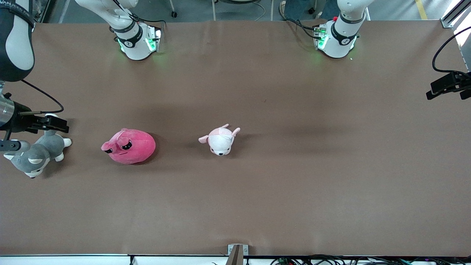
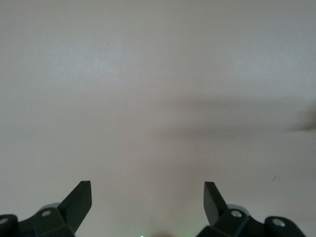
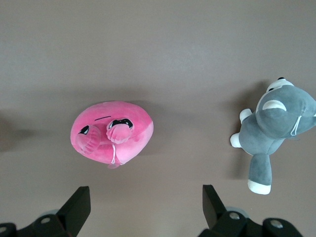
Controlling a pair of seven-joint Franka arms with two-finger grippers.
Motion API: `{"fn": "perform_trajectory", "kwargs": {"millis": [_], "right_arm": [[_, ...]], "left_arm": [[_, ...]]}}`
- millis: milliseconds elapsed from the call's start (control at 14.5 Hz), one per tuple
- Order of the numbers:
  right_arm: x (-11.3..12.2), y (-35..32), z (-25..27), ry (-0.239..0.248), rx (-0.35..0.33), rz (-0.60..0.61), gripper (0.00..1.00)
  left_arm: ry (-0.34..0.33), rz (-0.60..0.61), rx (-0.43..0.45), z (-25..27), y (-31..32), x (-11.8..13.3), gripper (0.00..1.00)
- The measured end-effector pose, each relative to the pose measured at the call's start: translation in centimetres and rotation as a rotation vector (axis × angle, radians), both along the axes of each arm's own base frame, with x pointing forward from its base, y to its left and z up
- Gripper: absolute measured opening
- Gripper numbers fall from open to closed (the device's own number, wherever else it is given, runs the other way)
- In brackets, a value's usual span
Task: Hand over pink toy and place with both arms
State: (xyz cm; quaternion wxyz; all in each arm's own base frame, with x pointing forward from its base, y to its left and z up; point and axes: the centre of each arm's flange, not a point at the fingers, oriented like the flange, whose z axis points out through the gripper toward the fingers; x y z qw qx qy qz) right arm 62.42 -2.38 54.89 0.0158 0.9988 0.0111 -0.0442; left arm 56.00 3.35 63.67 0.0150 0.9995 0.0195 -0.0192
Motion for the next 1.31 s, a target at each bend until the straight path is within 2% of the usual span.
{"fn": "perform_trajectory", "kwargs": {"millis": [345,552,759,966,1310], "right_arm": [[0.1,0.0,1.2,-0.020,-0.001,-0.001,1.00],[-0.8,0.0,1.5,0.040,0.007,-0.004,1.00],[-2.2,-0.2,3.1,0.057,0.023,-0.012,1.00],[-4.3,-0.9,5.1,0.041,0.048,-0.030,1.00],[-7.8,-0.4,7.4,0.005,0.055,-0.023,1.00]], "left_arm": [[0.001,0.015,0.000,0.0,0.2,0.0,1.00],[0.001,0.013,0.000,0.0,0.1,0.0,1.00],[0.001,0.012,0.000,-0.1,0.1,0.0,1.00],[0.004,0.005,0.001,-0.2,-0.2,0.1,1.00],[0.011,-0.028,0.059,-0.6,-2.9,0.4,1.00]]}}
